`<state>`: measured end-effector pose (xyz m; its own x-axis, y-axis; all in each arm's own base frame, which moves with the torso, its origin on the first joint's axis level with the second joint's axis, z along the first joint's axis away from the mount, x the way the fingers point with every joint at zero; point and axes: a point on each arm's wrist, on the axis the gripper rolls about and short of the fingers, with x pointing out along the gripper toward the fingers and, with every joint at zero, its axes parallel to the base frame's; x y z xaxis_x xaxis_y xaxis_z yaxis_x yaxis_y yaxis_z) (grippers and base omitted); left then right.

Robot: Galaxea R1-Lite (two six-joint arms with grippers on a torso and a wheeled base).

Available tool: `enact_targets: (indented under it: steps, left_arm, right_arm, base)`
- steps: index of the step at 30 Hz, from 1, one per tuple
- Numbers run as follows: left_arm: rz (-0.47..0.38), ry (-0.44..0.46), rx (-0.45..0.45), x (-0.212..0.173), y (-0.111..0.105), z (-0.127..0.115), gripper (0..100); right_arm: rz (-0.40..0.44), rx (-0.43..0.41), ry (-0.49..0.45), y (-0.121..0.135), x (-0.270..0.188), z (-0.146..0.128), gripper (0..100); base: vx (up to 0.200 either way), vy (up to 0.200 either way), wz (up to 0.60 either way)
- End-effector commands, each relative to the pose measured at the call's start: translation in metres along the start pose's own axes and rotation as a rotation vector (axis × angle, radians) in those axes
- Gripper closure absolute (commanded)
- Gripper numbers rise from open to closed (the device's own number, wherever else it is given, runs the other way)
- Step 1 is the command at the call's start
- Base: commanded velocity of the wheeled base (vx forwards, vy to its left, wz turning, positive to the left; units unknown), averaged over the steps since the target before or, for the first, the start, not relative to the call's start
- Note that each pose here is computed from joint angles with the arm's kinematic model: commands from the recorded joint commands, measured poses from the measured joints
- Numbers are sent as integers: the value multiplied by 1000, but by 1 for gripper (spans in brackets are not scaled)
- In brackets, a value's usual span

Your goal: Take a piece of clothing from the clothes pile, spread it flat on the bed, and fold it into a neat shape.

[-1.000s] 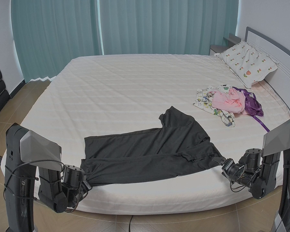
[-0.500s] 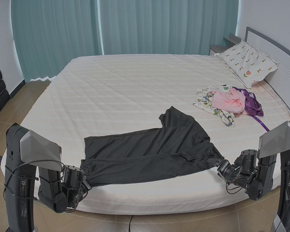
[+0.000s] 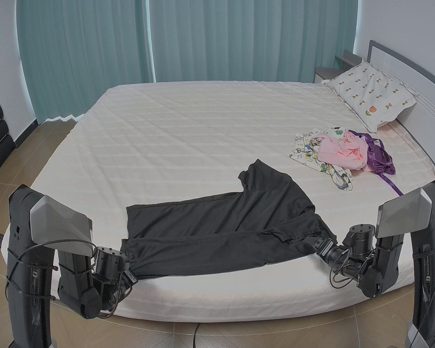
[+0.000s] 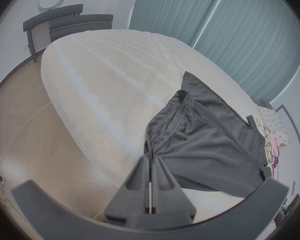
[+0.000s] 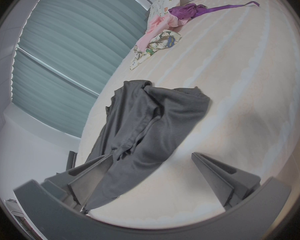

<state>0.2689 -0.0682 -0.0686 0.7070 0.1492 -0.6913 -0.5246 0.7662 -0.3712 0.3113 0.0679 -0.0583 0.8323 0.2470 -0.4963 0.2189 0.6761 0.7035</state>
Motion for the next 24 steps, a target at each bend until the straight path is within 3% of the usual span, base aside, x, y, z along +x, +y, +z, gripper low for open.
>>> enact_targets:
  steps: [1,5,10,11,24]
  left_arm:
    - [-3,-1,-3,0,-1,0,100]
    - [-3,-1,-3,0,-1,0,100]
    - [-8,-5,-5,1,-2,1,100]
    - [-8,-5,-5,1,-2,1,100]
    - [-11,-19,-13,1,-2,4,100]
  right_arm:
    - [-32,-31,-14,-3,11,-3,0]
    - [-55,-63,-82,-4,30,-1,0]
    - [-71,-63,-72,-2,35,1,0]
    - [-72,-64,-80,-1,37,2,100]
    - [-109,-61,-87,-4,24,0,100]
  base:
    - [0,0,0]
    - [0,0,0]
    - [0,0,0]
    - [0,0,0]
    - [0,0,0]
